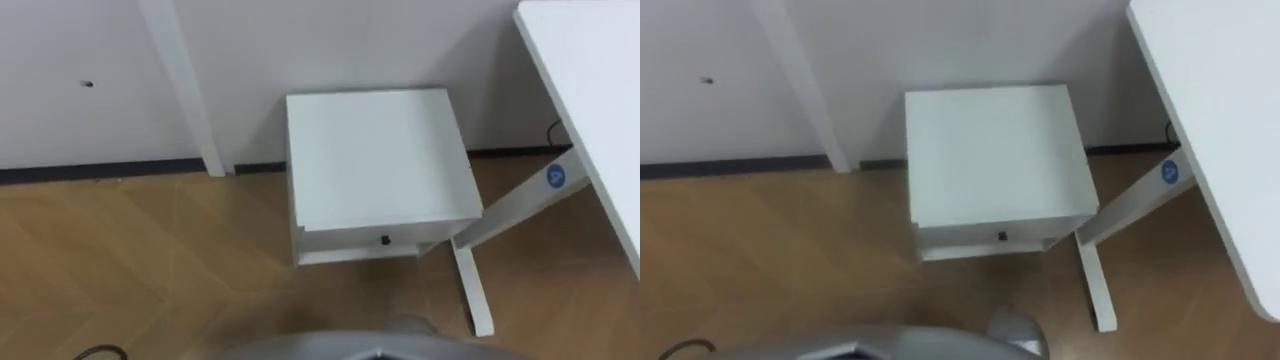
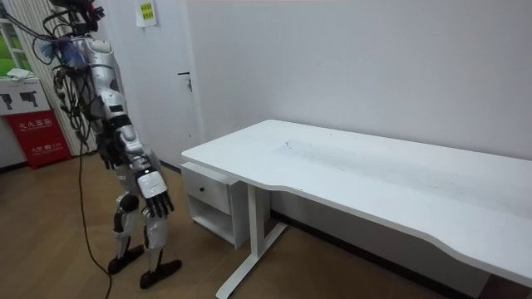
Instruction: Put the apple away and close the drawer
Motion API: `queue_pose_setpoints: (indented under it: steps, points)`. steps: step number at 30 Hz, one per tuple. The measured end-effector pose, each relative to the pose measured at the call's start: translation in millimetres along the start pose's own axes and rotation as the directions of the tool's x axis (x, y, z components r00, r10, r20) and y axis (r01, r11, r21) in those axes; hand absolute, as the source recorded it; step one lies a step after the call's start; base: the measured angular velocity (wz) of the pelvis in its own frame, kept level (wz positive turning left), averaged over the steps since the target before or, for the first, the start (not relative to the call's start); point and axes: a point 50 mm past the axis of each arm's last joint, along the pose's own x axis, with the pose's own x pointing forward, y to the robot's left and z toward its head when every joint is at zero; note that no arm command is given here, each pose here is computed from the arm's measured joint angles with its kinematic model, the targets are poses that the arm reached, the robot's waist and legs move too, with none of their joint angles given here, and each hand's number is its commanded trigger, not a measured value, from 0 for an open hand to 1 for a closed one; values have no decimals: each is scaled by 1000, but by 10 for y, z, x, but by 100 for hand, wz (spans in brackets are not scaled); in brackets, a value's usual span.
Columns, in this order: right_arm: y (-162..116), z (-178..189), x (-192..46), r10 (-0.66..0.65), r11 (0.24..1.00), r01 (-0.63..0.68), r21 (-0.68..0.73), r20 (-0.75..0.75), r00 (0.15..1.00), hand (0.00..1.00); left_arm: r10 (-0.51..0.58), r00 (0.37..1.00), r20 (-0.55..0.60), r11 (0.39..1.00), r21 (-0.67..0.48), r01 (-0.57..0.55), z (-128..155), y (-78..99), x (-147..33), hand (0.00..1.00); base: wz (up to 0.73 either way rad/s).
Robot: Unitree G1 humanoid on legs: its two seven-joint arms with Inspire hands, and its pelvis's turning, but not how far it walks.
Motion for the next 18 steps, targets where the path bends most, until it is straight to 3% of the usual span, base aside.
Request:
queue_pose_setpoints:
  steps: [4,6,10,12,18]
  points:
    - [66,222,3,-2,1000,1,12,85,996,0,2,999,42,1000,-6,-1,129,-16,7,0,58]
    - [36,164,5,-19,998,16,55,66,998,0,-10,993,114,1000,-10,11,345,-96,1,0,70]
    - [92,202,2,6,999,-11,54,94,996,0,-5,1000,30,1000,-2,5,125,-124,-13,0,-48]
    - [64,39,-3,-7,1000,7,3,38,999,0,-19,1000,-9,1000,5,19,25,-147,-21,0,13]
    - [141,-100,-10,41,997,-43,-64,-43,998,0,-22,1000,16,1000,-3,22,131,-151,-7,0,-4]
